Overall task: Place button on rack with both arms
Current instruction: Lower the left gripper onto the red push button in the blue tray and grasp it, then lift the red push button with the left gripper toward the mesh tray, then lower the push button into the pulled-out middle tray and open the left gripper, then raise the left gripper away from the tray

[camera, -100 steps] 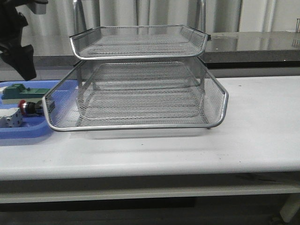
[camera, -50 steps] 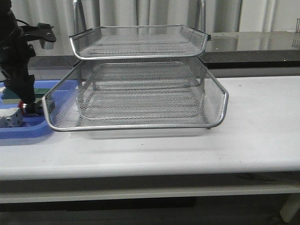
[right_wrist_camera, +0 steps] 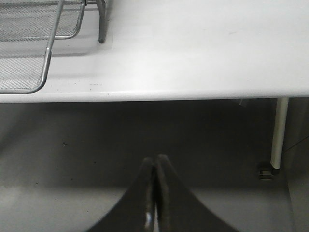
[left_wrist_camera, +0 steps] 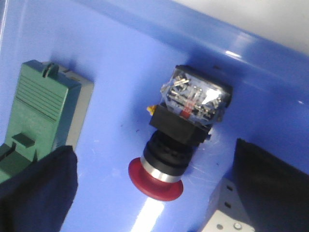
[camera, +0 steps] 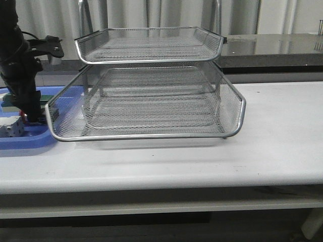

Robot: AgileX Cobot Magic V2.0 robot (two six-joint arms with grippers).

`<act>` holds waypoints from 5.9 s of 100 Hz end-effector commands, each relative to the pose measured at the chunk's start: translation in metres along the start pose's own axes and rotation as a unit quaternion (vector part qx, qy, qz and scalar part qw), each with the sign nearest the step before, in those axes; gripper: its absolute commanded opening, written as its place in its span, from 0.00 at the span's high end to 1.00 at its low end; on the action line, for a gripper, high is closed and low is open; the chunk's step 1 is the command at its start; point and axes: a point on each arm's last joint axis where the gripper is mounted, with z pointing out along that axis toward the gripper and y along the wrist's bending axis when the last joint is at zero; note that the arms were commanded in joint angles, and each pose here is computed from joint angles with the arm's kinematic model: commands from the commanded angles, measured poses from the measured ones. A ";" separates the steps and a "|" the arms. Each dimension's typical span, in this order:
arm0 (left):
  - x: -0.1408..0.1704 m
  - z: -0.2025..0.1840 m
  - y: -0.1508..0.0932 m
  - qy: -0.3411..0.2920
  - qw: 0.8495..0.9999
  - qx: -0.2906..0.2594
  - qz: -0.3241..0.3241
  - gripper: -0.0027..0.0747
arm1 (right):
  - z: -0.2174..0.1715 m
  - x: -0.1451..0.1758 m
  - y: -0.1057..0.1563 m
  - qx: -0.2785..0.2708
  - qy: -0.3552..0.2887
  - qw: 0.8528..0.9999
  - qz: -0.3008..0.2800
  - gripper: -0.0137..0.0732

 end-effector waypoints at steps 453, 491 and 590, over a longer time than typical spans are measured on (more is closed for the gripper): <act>-0.163 -0.196 -0.183 -0.155 0.958 0.179 0.163 0.95 | -0.007 -0.012 0.000 0.000 -0.044 0.999 -0.005 0.92; -0.165 -0.184 -0.182 -0.140 0.963 0.170 0.158 0.48 | -0.007 -0.012 0.000 0.000 -0.044 0.999 -0.005 0.92; -0.162 -0.232 -0.163 -0.157 0.977 0.137 0.046 0.43 | -0.007 -0.013 0.000 0.000 -0.045 0.999 -0.005 0.92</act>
